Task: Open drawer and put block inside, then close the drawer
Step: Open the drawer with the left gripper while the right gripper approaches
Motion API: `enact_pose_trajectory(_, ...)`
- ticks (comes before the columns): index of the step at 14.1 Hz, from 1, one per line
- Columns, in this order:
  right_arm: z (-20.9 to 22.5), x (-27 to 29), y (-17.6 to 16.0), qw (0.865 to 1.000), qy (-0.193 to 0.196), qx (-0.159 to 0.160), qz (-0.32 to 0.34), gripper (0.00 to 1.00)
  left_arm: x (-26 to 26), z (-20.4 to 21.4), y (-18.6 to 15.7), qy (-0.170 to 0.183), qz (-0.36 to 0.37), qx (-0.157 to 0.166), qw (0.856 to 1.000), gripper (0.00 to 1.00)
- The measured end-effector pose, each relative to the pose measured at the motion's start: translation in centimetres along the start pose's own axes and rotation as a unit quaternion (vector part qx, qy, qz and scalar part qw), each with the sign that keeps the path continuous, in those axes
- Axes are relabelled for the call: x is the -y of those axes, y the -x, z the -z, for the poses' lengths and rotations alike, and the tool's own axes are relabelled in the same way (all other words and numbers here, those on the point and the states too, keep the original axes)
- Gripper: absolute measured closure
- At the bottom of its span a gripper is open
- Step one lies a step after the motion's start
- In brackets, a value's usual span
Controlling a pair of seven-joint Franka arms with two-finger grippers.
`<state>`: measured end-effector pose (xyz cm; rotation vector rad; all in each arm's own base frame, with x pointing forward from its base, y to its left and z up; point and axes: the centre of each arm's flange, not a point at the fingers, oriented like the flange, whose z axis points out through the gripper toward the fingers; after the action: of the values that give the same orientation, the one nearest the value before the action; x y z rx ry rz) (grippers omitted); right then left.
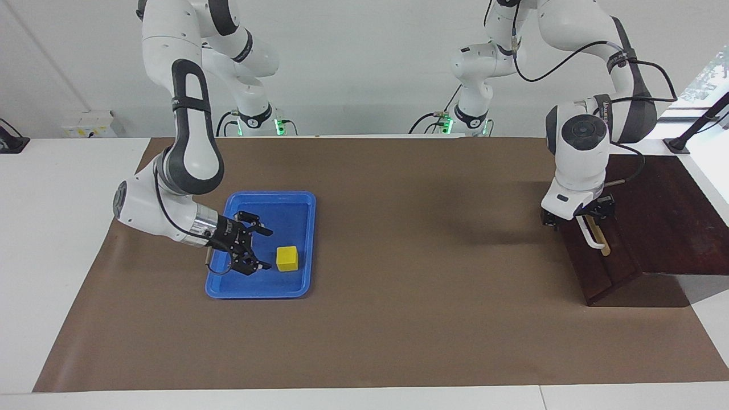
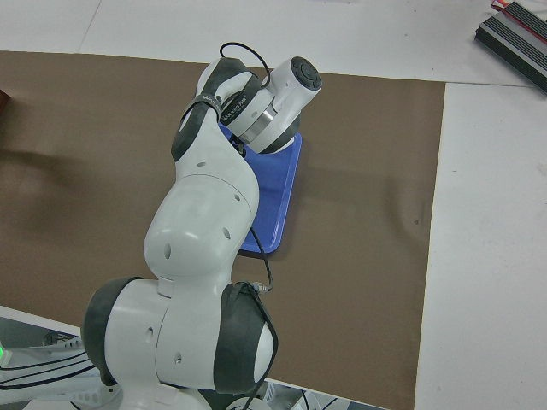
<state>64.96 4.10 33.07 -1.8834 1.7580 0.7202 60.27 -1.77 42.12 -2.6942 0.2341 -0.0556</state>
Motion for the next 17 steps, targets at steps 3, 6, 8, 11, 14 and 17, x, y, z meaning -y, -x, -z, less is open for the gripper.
enact_pose_trajectory(3, -1.3, 0.2, -0.9, 1.0, 0.008, 0.008, 0.004, 0.0, -0.3, -1.5, 0.4, -0.01, -0.012, 0.007, 1.0, 0.0)
enact_pose_trajectory(6, -2.9, 0.3, -1.9, 1.0, 0.017, 0.017, -0.002, 0.0, -1.0, -2.6, 0.0, -0.006, -0.019, 0.004, 1.0, 0.0)
enact_pose_trajectory(8, -3.6, 0.5, -2.1, 0.999, 0.014, 0.029, -0.008, 0.0, -1.3, -3.1, -0.1, -0.004, -0.021, 0.005, 1.0, 0.0)
enact_pose_trajectory(11, -4.4, 0.6, -1.9, 1.0, 0.013, 0.026, -0.007, 0.0, -1.8, -3.5, -0.2, 0.0, -0.025, 0.0, 1.0, 0.0)
enact_pose_trajectory(14, -4.8, 0.6, -1.9, 1.0, 0.016, 0.027, -0.002, 0.0, -2.1, -3.8, -0.1, 0.0, -0.03, -0.003, 1.0, 0.0)
enact_pose_trajectory(17, -5.3, 0.4, -2.1, 0.999, 0.02, 0.027, 0.005, 0.0, -2.5, -3.6, -0.1, -0.001, -0.034, -0.004, 0.999, 0.0)
